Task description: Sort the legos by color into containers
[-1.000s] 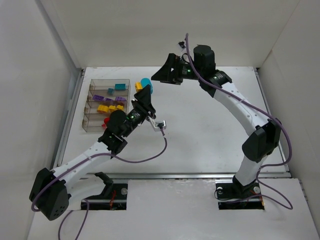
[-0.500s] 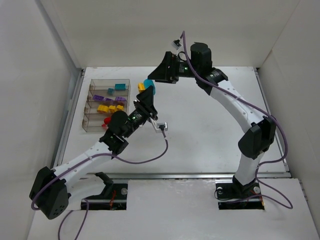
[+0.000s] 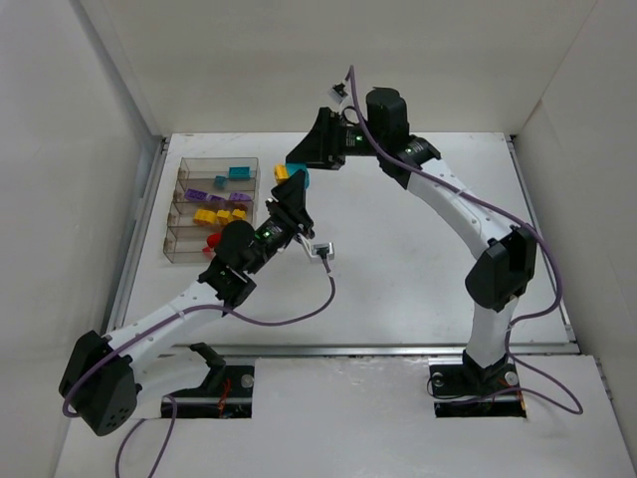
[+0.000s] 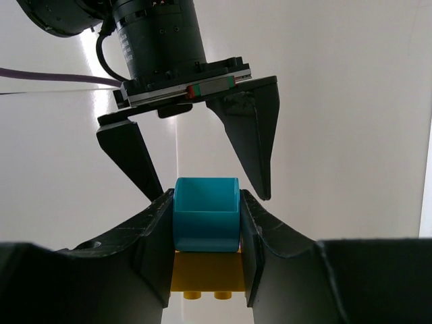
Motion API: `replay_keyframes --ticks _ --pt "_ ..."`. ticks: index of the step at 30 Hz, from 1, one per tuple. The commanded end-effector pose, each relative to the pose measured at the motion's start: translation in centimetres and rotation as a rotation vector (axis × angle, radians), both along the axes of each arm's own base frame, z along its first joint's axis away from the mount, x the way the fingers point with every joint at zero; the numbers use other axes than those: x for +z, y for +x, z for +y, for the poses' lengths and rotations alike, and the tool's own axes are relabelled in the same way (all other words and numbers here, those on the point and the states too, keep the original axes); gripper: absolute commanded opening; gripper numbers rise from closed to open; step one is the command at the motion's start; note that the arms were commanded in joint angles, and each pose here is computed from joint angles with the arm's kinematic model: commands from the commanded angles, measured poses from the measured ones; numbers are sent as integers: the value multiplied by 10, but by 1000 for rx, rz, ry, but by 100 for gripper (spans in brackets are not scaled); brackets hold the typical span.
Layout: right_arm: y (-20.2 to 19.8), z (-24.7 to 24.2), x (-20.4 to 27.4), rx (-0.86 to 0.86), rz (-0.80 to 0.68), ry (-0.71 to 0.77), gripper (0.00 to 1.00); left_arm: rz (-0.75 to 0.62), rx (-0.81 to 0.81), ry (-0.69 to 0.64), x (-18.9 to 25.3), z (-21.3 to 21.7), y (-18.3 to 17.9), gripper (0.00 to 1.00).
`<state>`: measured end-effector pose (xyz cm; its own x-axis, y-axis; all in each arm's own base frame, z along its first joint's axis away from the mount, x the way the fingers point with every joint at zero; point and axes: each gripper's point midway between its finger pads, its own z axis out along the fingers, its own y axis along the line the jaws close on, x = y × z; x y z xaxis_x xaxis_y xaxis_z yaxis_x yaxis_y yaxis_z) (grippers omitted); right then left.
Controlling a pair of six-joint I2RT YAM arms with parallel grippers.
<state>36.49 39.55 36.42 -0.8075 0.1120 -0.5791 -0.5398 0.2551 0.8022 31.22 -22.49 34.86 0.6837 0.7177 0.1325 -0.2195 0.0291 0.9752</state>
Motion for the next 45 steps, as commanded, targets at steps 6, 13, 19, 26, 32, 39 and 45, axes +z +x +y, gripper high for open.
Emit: replay_keyframes --ticks 6,13,19,26,32,39,45 --pt "-11 6 12 48 -38 36 67 -80 10 -79 32 7 -6 0" --pt "-16 5 9 66 -28 34 37 -72 17 -87 31 8 -5 0" --pt "-18 5 9 76 -27 35 0 -64 33 -97 31 11 -3 0" --pt "-17 2 15 46 -40 36 0 -41 48 -107 27 12 1 61" --pt "-11 -5 14 1 -40 29 0 -28 46 -108 22 12 1 76" --pt "7 -18 18 -78 -44 29 0 -15 -8 -116 15 7 -13 91" --pt "27 -33 39 -136 -122 49 0 92 -184 -233 16 1 -43 98"
